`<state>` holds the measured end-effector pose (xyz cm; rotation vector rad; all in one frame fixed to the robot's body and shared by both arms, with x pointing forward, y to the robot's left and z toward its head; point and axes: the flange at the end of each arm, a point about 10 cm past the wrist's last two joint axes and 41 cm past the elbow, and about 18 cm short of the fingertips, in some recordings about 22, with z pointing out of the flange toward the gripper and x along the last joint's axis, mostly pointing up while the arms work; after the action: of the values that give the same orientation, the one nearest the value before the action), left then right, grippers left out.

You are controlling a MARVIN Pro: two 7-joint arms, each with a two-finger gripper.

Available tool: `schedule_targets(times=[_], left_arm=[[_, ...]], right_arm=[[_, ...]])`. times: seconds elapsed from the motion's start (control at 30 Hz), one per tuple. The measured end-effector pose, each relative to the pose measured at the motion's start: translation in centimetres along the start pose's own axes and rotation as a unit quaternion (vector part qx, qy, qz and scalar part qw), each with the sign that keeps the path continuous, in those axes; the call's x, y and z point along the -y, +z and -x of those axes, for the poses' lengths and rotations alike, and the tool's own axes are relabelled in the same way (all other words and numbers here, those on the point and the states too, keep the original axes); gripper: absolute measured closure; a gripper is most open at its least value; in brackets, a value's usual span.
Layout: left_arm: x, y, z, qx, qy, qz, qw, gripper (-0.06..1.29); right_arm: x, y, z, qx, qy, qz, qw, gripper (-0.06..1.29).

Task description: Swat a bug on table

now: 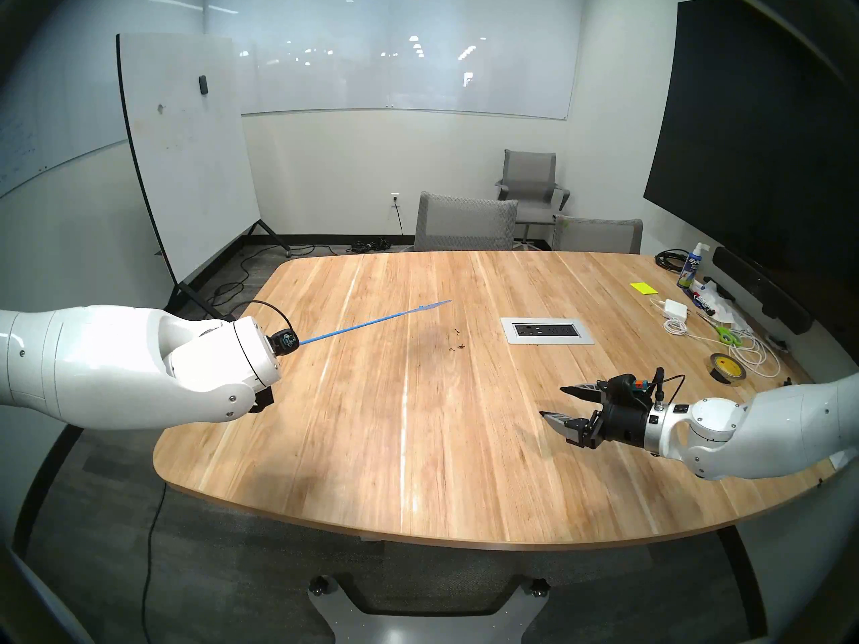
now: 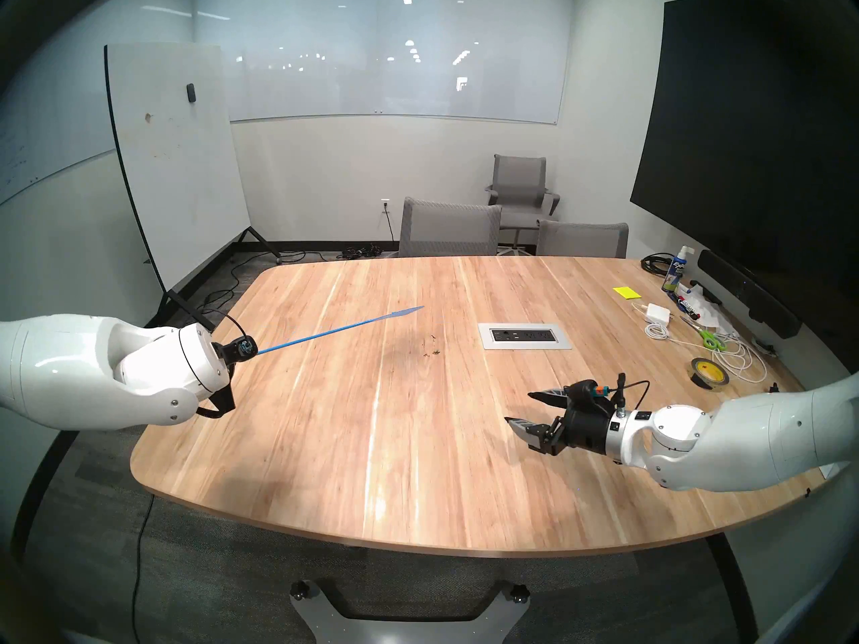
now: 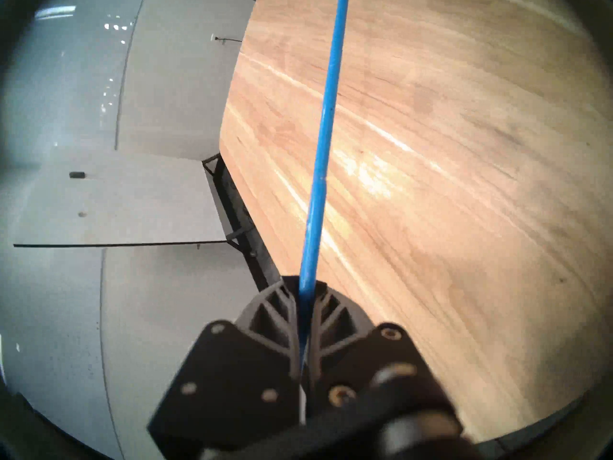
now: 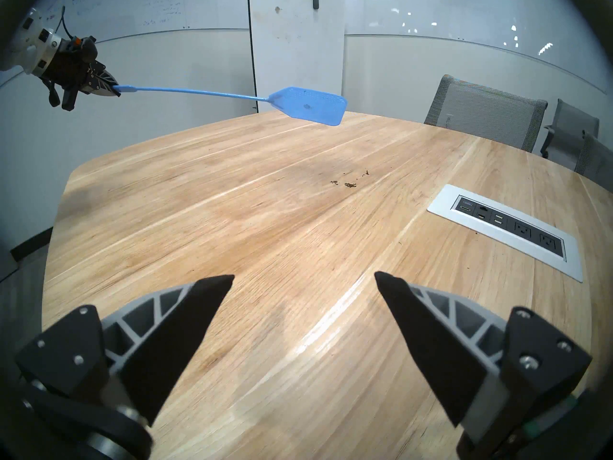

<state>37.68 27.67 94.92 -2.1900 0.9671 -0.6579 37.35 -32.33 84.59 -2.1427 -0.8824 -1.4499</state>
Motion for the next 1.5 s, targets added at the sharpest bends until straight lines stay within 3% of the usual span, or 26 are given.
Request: schedule_targets(times=[0.17, 0.37, 0.9, 1.5], left_arm=[[-0.2, -0.2, 0.6, 0.028, -0.039, 0.07, 0.9964, 1.22], [-0.5, 0.7, 1.4, 0.065, -0.059, 0.116, 0.9894, 1.22], [-1.9, 2.8, 0.5, 0.066, -0.054, 0.112, 0.9901, 1.22], [-4.9, 6.8, -0.2, 0.052, -0.095, 0.111, 0.9879, 1.22]], right_arm=[[0.0, 0.0, 0.0, 0.0, 0.0, 0.0, 1.0, 0.01], [0.0, 0.0, 0.0, 0.0, 0.0, 0.0, 1.0, 0.01], [0.0, 0.0, 0.0, 0.0, 0.0, 0.0, 1.0, 0.01], [0.0, 0.0, 0.0, 0.0, 0.0, 0.0, 1.0, 0.01]])
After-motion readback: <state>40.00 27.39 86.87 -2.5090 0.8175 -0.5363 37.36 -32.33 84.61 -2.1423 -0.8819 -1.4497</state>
